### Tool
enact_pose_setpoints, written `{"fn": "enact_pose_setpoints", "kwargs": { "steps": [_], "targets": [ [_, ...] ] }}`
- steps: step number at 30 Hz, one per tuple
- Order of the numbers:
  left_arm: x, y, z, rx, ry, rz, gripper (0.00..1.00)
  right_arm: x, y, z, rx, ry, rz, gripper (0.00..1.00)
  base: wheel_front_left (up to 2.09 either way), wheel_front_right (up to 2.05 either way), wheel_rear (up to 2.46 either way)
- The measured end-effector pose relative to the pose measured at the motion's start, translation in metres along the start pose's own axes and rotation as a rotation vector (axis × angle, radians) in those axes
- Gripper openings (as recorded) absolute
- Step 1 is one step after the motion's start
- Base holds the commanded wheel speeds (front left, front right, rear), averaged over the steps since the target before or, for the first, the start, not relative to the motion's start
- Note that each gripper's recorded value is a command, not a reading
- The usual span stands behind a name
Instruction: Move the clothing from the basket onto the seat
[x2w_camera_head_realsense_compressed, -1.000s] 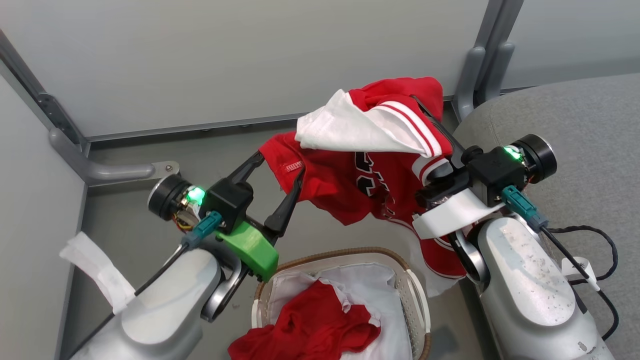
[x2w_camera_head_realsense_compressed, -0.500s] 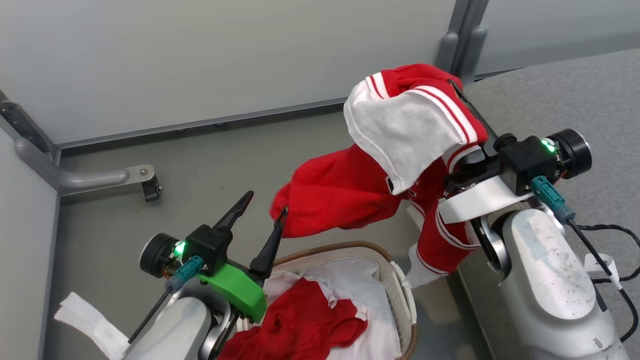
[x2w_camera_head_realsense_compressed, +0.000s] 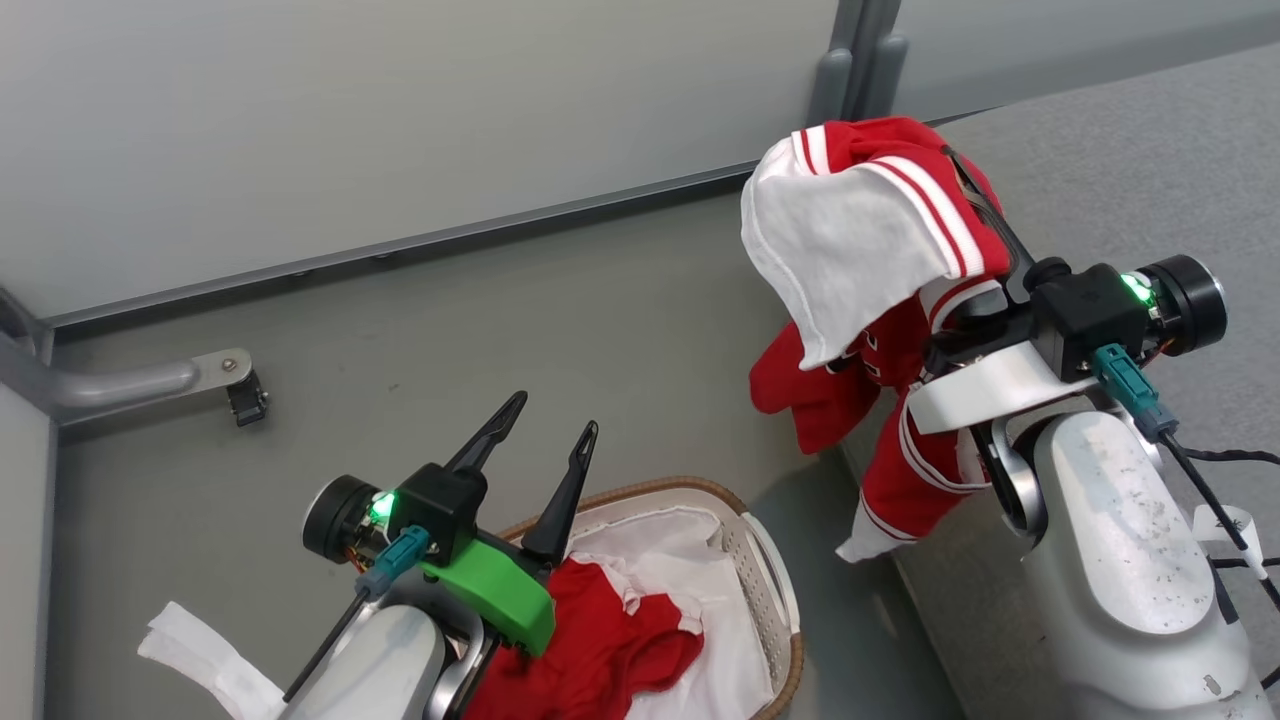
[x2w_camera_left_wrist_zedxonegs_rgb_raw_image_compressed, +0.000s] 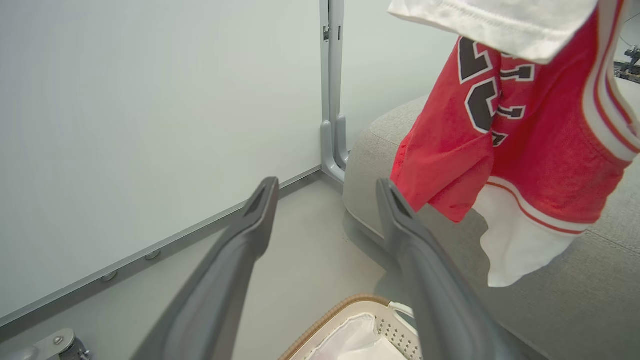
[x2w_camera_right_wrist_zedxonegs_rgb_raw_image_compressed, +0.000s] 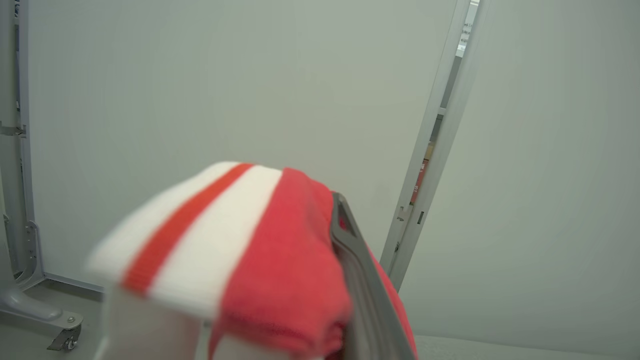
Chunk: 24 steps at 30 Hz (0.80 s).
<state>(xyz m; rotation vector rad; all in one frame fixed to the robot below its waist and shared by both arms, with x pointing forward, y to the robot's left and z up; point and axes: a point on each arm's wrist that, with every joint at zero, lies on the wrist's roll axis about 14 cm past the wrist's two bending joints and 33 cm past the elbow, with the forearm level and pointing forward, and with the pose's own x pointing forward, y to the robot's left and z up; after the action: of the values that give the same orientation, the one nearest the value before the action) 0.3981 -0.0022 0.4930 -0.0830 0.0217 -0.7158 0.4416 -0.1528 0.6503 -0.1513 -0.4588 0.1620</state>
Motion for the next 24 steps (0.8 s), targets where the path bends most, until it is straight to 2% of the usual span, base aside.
{"fn": "enact_pose_setpoints", "kwargs": {
  "steps": [10, 24],
  "targets": [
    [0.032, -0.044, -0.006, -0.009, 0.001, -0.169, 1.00, -0.022, -0.060, 0.003, -0.094, 0.028, -0.145, 0.00, 0.00, 0.00, 0.00],
    [0.079, -0.116, -0.023, -0.034, 0.015, -0.458, 1.00, -0.089, -0.146, 0.002, -0.210, 0.136, -0.390, 0.00, 0.00, 0.00, 0.00]
  ]
}}
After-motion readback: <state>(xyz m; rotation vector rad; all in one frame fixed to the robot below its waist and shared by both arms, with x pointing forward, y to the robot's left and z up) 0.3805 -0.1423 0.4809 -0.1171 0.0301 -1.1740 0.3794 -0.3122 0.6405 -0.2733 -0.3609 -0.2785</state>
